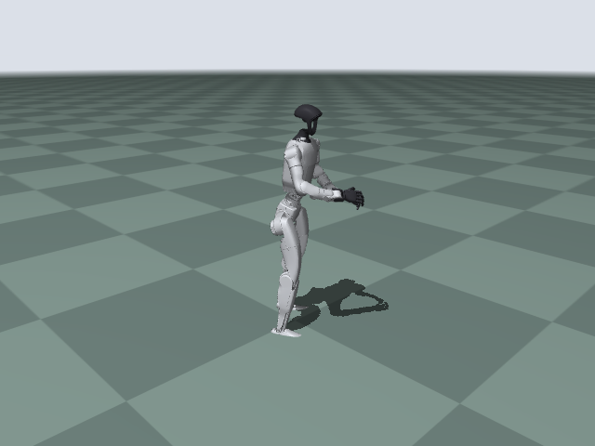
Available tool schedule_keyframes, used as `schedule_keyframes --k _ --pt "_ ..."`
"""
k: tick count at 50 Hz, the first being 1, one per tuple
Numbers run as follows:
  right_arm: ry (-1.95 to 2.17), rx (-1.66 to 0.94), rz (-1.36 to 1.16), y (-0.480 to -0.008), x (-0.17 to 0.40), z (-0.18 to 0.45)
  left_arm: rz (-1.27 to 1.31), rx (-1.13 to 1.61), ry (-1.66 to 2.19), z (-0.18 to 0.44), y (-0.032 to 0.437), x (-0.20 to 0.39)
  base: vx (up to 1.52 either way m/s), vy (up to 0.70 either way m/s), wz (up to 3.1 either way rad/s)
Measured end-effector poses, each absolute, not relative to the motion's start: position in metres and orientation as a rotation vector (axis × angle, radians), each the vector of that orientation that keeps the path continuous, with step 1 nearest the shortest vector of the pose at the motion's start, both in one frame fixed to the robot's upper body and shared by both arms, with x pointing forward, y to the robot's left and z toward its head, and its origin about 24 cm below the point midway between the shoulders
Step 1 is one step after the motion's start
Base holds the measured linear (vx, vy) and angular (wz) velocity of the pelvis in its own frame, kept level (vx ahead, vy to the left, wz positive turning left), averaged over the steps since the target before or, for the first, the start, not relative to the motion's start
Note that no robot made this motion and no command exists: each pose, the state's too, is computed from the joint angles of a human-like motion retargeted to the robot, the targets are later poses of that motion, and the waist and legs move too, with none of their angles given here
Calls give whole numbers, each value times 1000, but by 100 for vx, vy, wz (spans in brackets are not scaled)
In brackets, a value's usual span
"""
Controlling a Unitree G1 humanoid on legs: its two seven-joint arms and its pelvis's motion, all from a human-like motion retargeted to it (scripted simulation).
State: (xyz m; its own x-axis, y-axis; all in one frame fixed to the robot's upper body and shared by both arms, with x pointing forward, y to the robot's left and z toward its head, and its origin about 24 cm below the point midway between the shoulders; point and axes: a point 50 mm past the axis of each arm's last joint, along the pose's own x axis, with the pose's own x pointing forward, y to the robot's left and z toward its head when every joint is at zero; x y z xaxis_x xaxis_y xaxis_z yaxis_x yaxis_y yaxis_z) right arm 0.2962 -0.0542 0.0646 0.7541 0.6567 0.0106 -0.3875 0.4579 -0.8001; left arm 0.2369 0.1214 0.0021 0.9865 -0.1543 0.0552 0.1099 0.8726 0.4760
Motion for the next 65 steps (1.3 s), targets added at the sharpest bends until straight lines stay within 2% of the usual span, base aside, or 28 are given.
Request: schedule_keyframes --k 7,19,35,65 --pt "-452 -789 568 -50 297 87 -136 442 -188 25 124 235 0 0 0" --pt "-733 -573 424 -43 278 143 10 266 -423 80 123 248 0 0 0" --pt "-609 -377 481 -34 270 130 63 206 -361 68 113 243 0 0 0" --pt "-471 -248 500 -33 267 114 67 199 -282 58 114 243 0 0 0"
